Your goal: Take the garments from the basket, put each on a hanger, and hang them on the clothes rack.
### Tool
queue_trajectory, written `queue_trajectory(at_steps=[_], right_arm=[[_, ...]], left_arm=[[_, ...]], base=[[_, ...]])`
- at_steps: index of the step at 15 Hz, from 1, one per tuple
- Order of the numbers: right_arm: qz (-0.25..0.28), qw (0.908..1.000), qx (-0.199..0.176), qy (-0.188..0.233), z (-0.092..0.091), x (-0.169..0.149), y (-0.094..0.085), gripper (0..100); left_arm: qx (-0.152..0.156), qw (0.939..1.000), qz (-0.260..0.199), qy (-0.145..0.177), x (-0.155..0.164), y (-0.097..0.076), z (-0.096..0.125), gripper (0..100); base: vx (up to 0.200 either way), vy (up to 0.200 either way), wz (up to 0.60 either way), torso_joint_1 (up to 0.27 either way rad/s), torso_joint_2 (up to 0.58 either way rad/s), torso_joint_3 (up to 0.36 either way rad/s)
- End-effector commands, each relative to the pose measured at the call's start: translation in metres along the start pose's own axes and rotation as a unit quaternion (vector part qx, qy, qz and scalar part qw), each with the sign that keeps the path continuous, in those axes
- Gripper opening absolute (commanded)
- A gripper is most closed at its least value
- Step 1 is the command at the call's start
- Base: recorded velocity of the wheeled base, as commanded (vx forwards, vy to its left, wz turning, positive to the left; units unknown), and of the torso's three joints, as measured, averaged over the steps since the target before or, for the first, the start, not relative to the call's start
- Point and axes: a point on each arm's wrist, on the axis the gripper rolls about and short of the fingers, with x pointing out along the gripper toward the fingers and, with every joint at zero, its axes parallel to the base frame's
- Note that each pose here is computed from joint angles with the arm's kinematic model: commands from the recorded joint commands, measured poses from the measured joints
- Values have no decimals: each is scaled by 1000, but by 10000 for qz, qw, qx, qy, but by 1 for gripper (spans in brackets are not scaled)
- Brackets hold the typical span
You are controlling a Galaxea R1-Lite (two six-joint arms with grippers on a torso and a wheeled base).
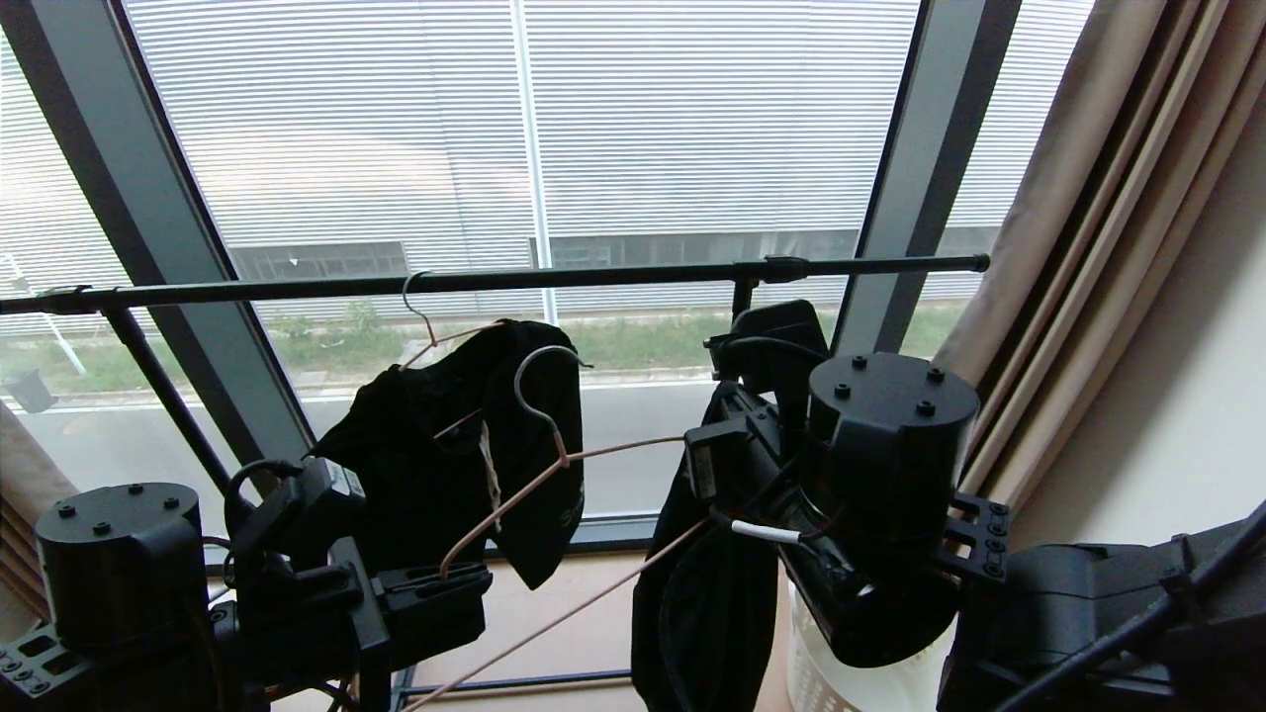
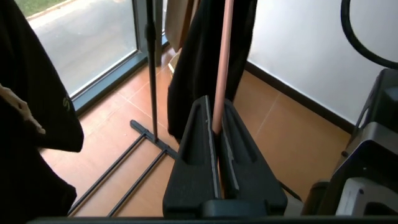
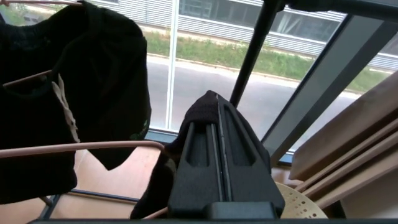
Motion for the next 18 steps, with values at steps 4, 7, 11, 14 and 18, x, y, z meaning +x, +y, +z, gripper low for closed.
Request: queue_trajectory(at_steps=[4, 7, 11, 14, 18], right_arm=[[302, 9995, -100, 37, -7, -12, 18, 0], [491, 9986, -161, 67, -11, -20, 29, 0], [778, 9969, -118, -26, -15, -38, 41, 0], [967, 9952, -104, -79, -15, -50, 48, 0], [1202, 9926, -31, -176, -12, -65, 54, 0]], left_arm=[[7, 9999, -105, 40, 2, -4, -1, 0], [6, 9999, -143, 64, 2, -6, -2, 0], [-21, 9998, -168, 118, 4, -5, -4, 0], [-8, 9998, -167, 99, 4, -6, -5, 0], [-44, 9997, -164, 149, 6, -4, -7, 0]], base=[[0, 0, 0, 0, 0, 0], [0, 0, 0, 0, 0, 0], [0, 0, 0, 0, 0, 0], [0, 0, 0, 0, 0, 0], [0, 0, 0, 0, 0, 0]])
